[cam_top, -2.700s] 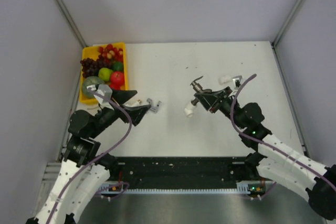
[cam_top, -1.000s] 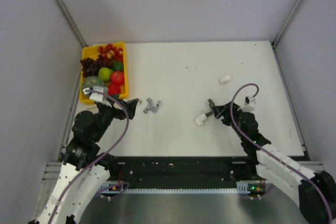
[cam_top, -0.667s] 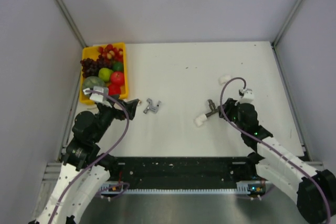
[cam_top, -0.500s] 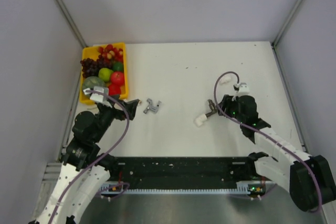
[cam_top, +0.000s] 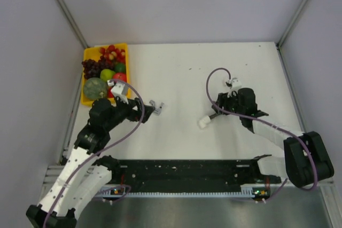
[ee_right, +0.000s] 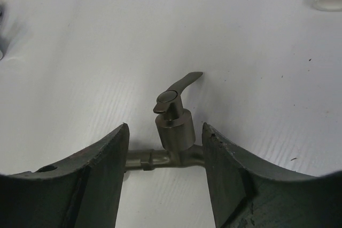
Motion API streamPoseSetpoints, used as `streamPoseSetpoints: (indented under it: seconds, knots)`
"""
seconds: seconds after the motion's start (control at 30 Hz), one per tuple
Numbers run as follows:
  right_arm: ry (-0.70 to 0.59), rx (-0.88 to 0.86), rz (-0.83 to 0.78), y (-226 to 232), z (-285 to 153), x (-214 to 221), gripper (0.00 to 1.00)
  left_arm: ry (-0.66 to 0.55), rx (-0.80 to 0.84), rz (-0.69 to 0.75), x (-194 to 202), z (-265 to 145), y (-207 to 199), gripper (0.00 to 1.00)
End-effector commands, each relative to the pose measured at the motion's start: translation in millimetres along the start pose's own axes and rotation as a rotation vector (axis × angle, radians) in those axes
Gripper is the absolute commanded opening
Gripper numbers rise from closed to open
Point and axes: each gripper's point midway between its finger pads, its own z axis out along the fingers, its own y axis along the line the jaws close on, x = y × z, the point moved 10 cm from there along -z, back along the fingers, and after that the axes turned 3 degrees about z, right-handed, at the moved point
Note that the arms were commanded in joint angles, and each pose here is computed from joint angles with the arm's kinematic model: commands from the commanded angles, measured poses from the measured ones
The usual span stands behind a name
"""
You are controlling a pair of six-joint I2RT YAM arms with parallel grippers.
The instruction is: Install the water faucets
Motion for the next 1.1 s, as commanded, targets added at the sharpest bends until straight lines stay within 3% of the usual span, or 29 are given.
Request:
streamPoseSetpoints:
  seconds: [0.0, 0.23, 0.4, 0.47, 0.57, 0.93, 1.07]
  knots:
    - [-0.064, 0.056, -0.007, -3.5, 6.1, -26.3, 0.57, 0.035, 0.129, -0.056, -6.1, 7.1, -11.4, 0.99]
    - [0.08, 0.048, 0.057, -6.8, 22.0, -15.3, 0.55, 0.131, 0.261, -0.238, 4.4, 29.0, -21.2, 0.99]
    - [0.139, 0.031, 0.094, -7.1, 32.4, -9.0, 0.47, 0.151, 0.291, -0.377, 20.7, 50.9, -22.6, 0.98]
    - [0.137, 0.01, 0.093, -5.5, 34.3, -8.3, 0.36, 0.173, 0.301, -0.414, 28.5, 59.8, -24.7, 0.98]
    - [0.081, -0.035, 0.057, 2.5, 29.7, -13.5, 0.02, 0.212, 0.317, -0.436, 38.5, 73.8, -32.3, 0.98]
    - [-0.195, -0.273, -0.077, 52.2, -13.9, -30.4, 0.0, 0.379, 0.332, -0.466, 64.8, 126.2, -51.2, 0.97]
    - [-0.24, -0.307, -0.087, 60.4, -23.5, -32.1, 0.0, 0.407, 0.424, -0.49, 68.7, 134.3, -64.1, 0.95]
